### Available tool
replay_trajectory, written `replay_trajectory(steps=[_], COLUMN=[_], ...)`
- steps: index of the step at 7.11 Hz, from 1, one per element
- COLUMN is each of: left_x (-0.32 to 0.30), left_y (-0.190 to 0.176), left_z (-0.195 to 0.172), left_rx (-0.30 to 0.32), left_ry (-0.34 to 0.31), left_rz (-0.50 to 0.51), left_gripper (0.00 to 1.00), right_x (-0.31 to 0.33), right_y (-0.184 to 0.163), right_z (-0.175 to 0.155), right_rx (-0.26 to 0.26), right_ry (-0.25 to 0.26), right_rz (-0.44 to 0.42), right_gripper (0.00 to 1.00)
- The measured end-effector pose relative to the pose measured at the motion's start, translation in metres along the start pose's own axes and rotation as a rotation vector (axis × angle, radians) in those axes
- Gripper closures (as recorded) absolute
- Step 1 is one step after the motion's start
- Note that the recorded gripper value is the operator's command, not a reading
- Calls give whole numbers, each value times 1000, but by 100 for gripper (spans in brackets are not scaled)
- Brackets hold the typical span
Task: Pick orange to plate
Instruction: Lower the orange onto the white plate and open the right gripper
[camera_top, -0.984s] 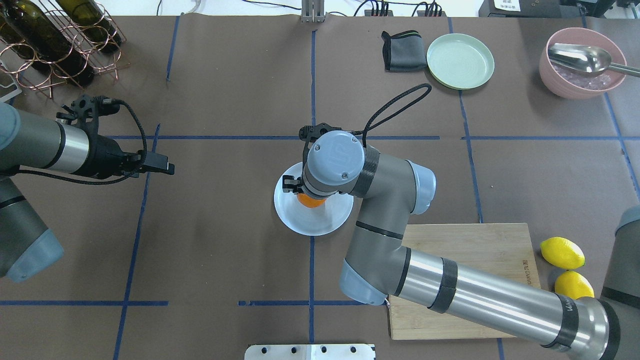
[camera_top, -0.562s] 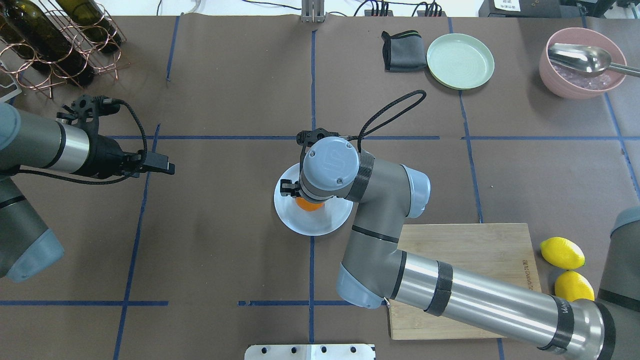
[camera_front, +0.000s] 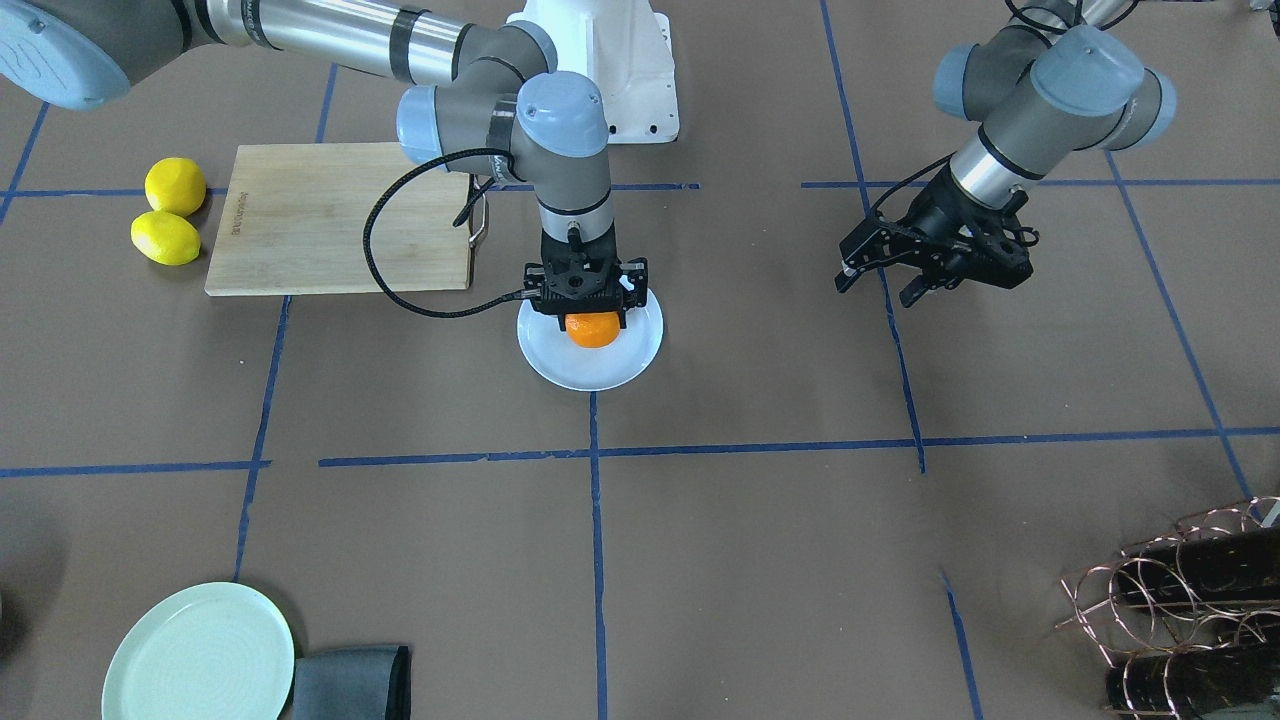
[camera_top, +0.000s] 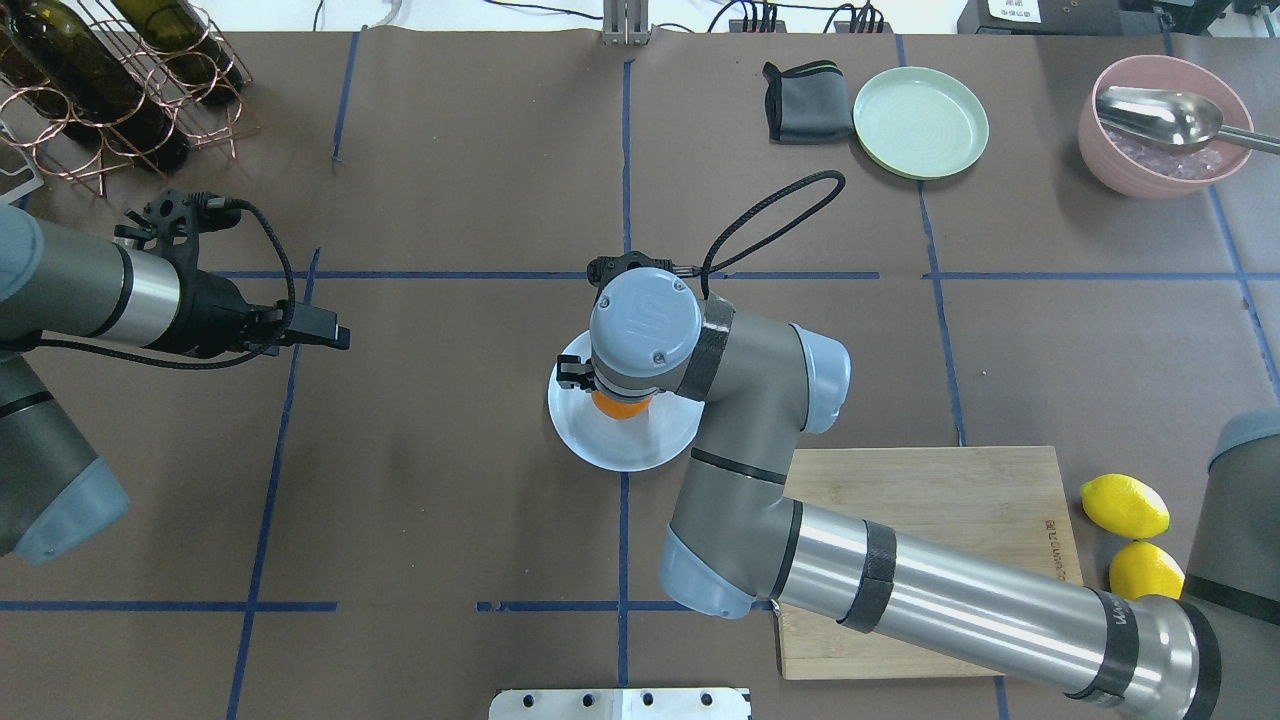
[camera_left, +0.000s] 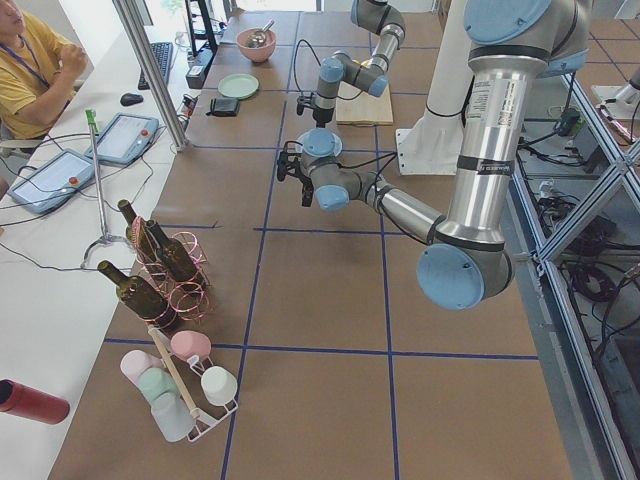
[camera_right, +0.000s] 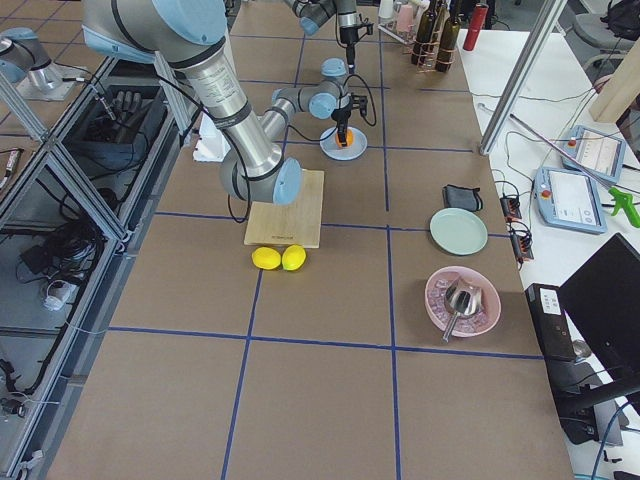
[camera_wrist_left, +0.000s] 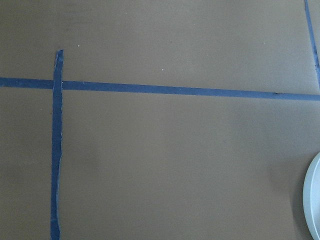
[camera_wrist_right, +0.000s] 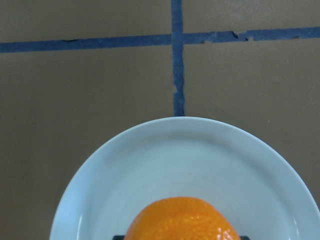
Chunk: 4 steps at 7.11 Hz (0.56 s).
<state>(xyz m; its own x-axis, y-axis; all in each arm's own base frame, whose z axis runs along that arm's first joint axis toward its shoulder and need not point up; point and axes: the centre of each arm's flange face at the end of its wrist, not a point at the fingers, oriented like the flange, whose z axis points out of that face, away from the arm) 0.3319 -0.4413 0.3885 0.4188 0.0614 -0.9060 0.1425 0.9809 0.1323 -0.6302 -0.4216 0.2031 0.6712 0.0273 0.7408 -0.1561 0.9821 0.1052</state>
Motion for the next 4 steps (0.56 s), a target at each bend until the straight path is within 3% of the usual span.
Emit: replay_trajectory(steps=[1,2,4], left_x=[0,0,0], left_y=[0,0,0], left_z=[0,0,0], left_rx=[0,0,0], left_ry=[0,0,0], left_rz=[0,0,0], left_gripper=[0,0,0], right_x=[2,2,1], right_y=[1,2,3], right_z=[3,5,4], right_rx=[-1,-2,-3], right_ry=[7,10,8], right_rz=[-1,-2,-4], right_gripper=[11,0,0])
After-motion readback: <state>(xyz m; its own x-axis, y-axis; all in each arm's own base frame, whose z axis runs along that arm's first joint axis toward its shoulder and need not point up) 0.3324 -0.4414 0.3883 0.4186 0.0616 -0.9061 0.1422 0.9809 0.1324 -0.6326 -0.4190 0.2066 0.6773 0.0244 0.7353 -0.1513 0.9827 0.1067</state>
